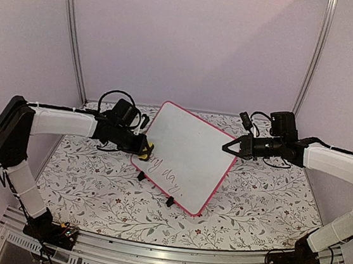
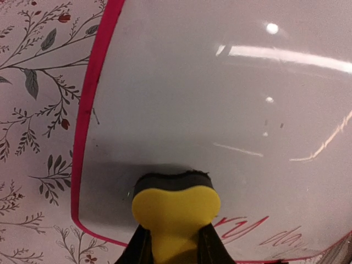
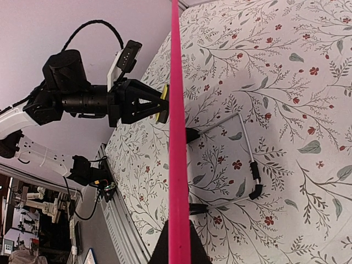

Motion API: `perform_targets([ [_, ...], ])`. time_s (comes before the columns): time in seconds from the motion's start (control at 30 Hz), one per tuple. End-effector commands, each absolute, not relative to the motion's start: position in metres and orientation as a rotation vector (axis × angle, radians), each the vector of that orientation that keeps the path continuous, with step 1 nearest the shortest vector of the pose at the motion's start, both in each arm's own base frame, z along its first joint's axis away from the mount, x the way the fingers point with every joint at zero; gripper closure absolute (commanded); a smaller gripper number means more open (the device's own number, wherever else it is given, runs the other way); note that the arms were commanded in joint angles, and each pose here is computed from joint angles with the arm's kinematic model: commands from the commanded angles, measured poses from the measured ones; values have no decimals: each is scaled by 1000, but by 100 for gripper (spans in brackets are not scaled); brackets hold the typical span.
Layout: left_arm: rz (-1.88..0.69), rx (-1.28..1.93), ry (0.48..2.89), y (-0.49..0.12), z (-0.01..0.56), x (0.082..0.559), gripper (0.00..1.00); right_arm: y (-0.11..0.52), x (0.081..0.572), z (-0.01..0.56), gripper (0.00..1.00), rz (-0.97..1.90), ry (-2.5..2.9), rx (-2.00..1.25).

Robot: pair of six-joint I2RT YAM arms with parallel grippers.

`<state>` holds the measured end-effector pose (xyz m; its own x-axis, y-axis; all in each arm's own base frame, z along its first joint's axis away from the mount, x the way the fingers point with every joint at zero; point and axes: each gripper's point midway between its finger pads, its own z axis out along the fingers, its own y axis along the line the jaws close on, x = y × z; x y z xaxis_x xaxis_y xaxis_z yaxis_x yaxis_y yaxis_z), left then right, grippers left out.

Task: Erase the whiteboard

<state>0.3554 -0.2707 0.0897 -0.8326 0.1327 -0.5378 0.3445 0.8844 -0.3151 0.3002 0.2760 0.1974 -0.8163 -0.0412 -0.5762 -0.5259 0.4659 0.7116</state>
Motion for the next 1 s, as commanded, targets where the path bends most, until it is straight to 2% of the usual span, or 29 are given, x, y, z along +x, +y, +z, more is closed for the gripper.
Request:
perform_targets([
  [0.0, -540, 329, 2600, -264, 62, 331, 100, 278, 286, 177, 100, 1351, 2302, -499],
  [0.37, -550, 256, 2644, -243, 42, 300, 100, 278, 286, 175, 100, 1349, 2303, -496],
  [0.77, -540, 259, 2333, -259, 168, 356, 100, 277, 285, 177, 100, 1346, 2299, -496],
  [0.97, -506, 297, 2418, -268, 132, 364, 100, 277, 285, 176, 100, 1347, 2301, -494],
])
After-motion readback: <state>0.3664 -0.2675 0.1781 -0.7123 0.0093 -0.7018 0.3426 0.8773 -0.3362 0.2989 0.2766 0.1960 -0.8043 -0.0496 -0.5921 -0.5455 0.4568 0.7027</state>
